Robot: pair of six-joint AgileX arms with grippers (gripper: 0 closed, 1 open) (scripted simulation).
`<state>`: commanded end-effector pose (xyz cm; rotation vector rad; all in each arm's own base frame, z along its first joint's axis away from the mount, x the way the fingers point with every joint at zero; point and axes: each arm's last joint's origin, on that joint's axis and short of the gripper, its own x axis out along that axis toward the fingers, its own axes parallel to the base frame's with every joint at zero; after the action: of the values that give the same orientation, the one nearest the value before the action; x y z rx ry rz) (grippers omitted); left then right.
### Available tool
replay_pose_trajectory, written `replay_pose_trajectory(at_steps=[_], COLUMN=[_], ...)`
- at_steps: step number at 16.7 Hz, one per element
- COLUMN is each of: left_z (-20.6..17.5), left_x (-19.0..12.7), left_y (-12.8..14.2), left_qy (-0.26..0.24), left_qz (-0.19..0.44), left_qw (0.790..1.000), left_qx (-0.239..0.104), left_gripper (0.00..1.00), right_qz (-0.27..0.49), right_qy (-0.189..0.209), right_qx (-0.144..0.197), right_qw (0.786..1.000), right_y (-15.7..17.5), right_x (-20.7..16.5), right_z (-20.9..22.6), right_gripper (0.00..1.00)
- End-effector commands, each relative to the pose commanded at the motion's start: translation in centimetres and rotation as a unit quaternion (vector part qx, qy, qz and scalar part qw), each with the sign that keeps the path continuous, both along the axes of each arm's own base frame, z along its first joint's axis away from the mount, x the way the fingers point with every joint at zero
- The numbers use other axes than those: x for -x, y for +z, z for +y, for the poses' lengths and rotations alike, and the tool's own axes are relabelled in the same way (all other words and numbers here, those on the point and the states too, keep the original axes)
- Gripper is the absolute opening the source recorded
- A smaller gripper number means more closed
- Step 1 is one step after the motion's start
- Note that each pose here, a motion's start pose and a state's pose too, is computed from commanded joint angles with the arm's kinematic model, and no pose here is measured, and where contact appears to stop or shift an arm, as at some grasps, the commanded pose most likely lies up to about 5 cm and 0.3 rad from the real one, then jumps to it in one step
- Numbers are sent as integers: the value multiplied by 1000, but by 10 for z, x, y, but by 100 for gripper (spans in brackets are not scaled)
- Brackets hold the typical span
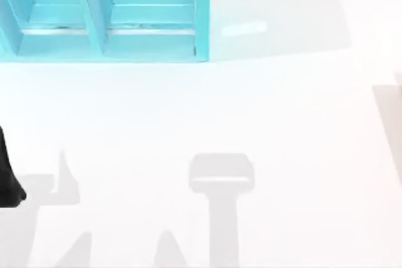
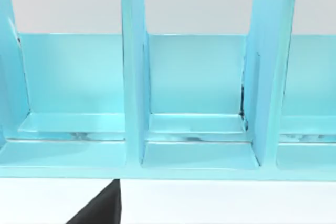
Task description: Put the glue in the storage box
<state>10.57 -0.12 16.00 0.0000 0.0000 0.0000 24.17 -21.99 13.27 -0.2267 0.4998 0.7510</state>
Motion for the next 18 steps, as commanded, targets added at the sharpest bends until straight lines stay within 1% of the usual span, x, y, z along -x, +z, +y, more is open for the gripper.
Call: replay_pose_trajectory(at_steps=[13, 14, 18], left_z=[0, 0, 0], left_x=[0, 0, 0], left_y=[0, 0, 0], left_qy=[0, 0, 0], left_qz=[0, 0, 0], left_qw=[1000, 1000, 1000], left_qx=[0, 0, 0], left_gripper=[100, 100, 100], right_qz=[0, 0, 0], right_qy=[0, 0, 0], right_qx=[0, 0, 0], right_qw=[1000, 1000, 1000], right_y=[0, 0, 0], right_x=[0, 0, 0], right_z=[0, 0, 0], right_gripper=[98, 100, 100])
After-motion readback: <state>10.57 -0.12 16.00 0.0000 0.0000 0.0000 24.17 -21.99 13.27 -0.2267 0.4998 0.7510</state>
